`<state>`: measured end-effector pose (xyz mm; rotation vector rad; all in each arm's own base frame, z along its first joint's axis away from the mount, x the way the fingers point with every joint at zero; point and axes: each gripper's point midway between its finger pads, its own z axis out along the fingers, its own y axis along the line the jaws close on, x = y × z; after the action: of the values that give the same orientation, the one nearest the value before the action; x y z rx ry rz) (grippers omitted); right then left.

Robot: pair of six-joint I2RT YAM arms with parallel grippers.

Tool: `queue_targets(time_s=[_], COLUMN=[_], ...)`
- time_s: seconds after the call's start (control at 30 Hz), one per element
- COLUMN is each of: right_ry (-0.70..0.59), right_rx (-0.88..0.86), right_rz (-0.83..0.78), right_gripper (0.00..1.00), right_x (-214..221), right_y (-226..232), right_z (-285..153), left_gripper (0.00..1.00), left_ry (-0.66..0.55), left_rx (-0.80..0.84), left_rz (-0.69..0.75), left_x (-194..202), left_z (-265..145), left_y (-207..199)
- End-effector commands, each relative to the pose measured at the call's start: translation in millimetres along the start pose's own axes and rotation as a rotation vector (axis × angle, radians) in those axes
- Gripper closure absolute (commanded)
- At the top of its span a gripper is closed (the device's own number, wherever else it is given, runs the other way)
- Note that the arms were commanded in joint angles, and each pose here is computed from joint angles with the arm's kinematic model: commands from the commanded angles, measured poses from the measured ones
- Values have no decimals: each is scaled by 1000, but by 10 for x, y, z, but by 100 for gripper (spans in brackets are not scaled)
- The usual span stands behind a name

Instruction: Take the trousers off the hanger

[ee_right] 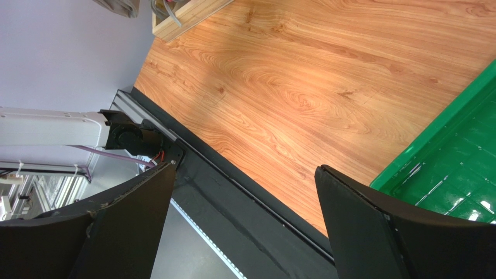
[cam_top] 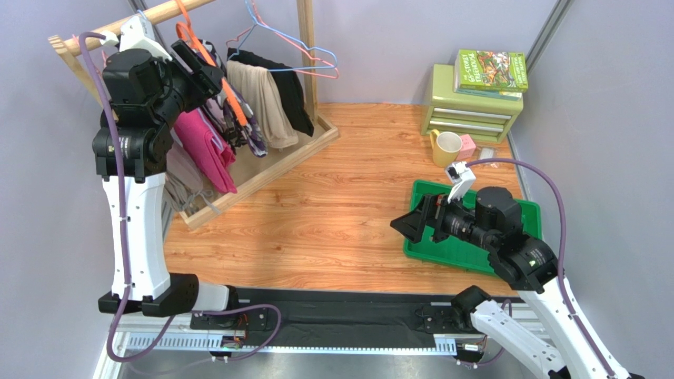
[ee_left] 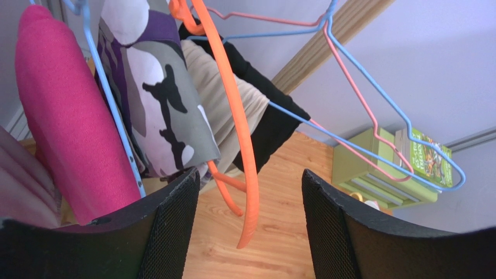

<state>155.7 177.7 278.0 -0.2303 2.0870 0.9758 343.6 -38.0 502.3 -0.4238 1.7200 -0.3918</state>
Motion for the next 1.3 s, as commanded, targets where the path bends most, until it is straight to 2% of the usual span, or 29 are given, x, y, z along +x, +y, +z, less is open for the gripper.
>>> queue_targets(time_s=[0.0, 0.13, 0.27, 0.3, 0.4, 0.53, 0.77, 0.87, 1.0, 1.13, 1.27], right_ry=[-48, -73, -88, -90, -98, -96, -87, -90, -104, -113, -111], right_rx=[1, 13, 14, 16, 9, 12, 17, 23, 20, 19, 24], right_rz=[-31, -33, -24, -16, -5, -5, 13, 25, 37, 49, 53], right_gripper=[3, 3, 3, 3, 3, 3, 4, 4, 5, 5, 5], right_x=[-156, -192, -201, -201, -210, -216, -230, -237, -265, -277, -264], right_y=[86, 93, 99, 98, 123, 134, 142, 133, 154, 164, 144], right_z=[-118, -203, -240, -243, -275, -301, -285, -280, -300, -318, -298], left_gripper=[31, 33, 37, 38, 42, 56, 62, 76, 77, 100, 100], left_ry=[-62, -88, -54, -66, -50, -34, -47, -38, 3, 30, -1], left_rx=[36, 29, 80, 60, 58, 95, 150, 169, 198, 236, 250], left_rz=[2, -20, -52, -61, -85, -116, -112, -120, -147, -167, -164], left_x=[-168, -222, -169, -219, -196, -183, -198, -181, -96, -61, -167], left_z=[149, 302, 464, 494, 608, 705, 749, 790, 892, 930, 811], left_y=[-47, 22, -52, 40, 101, 84, 21, 7, -29, -104, -159])
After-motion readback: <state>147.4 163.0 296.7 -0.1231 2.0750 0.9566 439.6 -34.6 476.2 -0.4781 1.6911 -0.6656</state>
